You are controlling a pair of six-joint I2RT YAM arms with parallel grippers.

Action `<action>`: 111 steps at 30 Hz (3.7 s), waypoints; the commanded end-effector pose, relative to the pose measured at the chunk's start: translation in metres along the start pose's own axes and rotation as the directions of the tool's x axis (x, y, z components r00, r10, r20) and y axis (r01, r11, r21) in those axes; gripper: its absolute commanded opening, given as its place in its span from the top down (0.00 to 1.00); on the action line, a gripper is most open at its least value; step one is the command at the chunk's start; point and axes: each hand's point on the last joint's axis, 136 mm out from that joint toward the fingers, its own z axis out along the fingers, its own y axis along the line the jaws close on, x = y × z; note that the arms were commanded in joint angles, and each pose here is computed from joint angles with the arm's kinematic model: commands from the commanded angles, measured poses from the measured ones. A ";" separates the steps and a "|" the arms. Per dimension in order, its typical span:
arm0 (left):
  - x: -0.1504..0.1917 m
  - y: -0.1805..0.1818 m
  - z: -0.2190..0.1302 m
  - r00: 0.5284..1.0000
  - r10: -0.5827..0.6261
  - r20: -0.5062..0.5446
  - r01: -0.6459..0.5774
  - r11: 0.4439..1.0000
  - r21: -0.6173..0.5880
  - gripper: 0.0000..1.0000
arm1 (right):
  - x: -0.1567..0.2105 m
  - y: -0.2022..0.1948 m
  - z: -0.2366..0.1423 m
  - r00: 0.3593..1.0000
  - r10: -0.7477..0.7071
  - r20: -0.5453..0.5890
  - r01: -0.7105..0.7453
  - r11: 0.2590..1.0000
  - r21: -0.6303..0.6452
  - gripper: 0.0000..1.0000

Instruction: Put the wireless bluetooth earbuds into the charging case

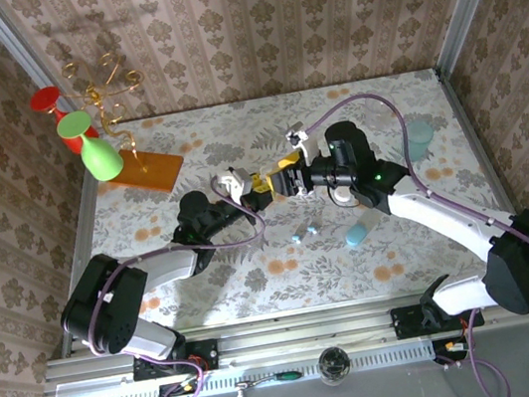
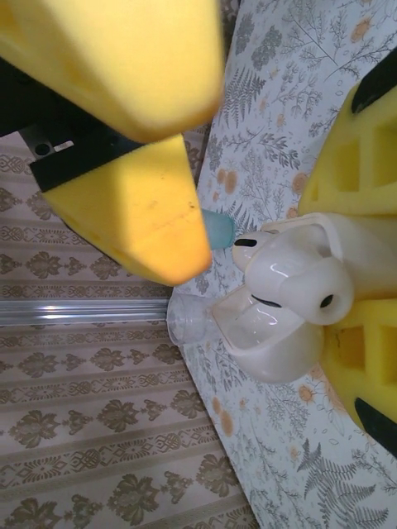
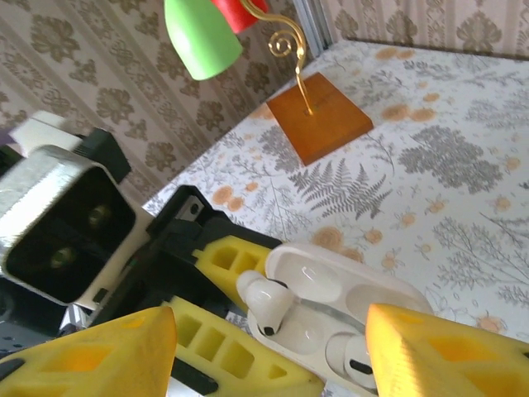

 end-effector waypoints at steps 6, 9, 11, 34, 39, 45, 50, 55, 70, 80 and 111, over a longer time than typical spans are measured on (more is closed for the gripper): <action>-0.009 -0.002 -0.002 0.998 0.059 0.037 -0.059 0.998 0.005 1.00 | -0.002 -0.015 0.007 0.998 -0.030 -0.058 0.039 0.987 0.159 0.35; -0.011 -0.002 -0.003 0.998 0.056 0.041 -0.056 0.998 0.001 1.00 | 0.001 -0.023 0.009 0.997 -0.018 -0.075 0.033 0.978 0.205 0.35; -0.012 -0.002 -0.004 0.997 0.058 0.042 -0.057 0.998 -0.003 1.00 | 0.006 -0.030 0.012 0.995 -0.004 -0.096 0.026 0.972 0.233 0.35; -0.013 0.005 -0.007 0.998 0.039 0.047 -0.037 0.999 -0.038 1.00 | 0.009 -0.025 0.008 0.995 0.000 -0.098 0.021 0.978 0.208 0.34; -0.010 0.008 -0.008 0.998 0.038 0.045 -0.036 0.998 -0.044 1.00 | -0.012 -0.003 -0.006 1.000 -0.026 -0.013 0.027 0.992 0.124 0.34; -0.004 0.014 -0.007 0.998 0.046 0.048 -0.043 0.997 -0.060 1.00 | -0.026 0.005 -0.008 0.998 0.069 0.014 -0.070 0.993 0.098 0.35; -0.004 0.017 -0.008 0.996 0.059 0.072 -0.055 0.997 -0.056 1.00 | -0.023 0.004 -0.003 0.975 0.216 -0.049 -0.209 0.969 0.129 0.52; -0.003 0.011 -0.008 0.994 0.082 0.068 -0.080 0.996 -0.024 1.00 | -0.010 0.001 0.009 0.953 0.277 -0.125 -0.260 0.955 0.142 0.65; -0.004 0.001 -0.010 0.991 0.115 0.061 -0.116 0.993 0.010 1.00 | 0.001 -0.004 0.028 0.929 0.310 -0.200 -0.285 0.947 0.145 0.68; -0.005 -0.004 -0.009 0.989 0.139 0.049 -0.140 0.990 0.020 1.00 | 0.010 -0.008 0.035 0.919 0.321 -0.230 -0.291 0.944 0.155 0.71; 0.002 0.004 -0.006 0.989 0.145 0.031 -0.144 0.989 -0.037 1.00 | -0.002 -0.009 0.018 0.940 0.305 -0.156 -0.276 0.944 0.182 0.66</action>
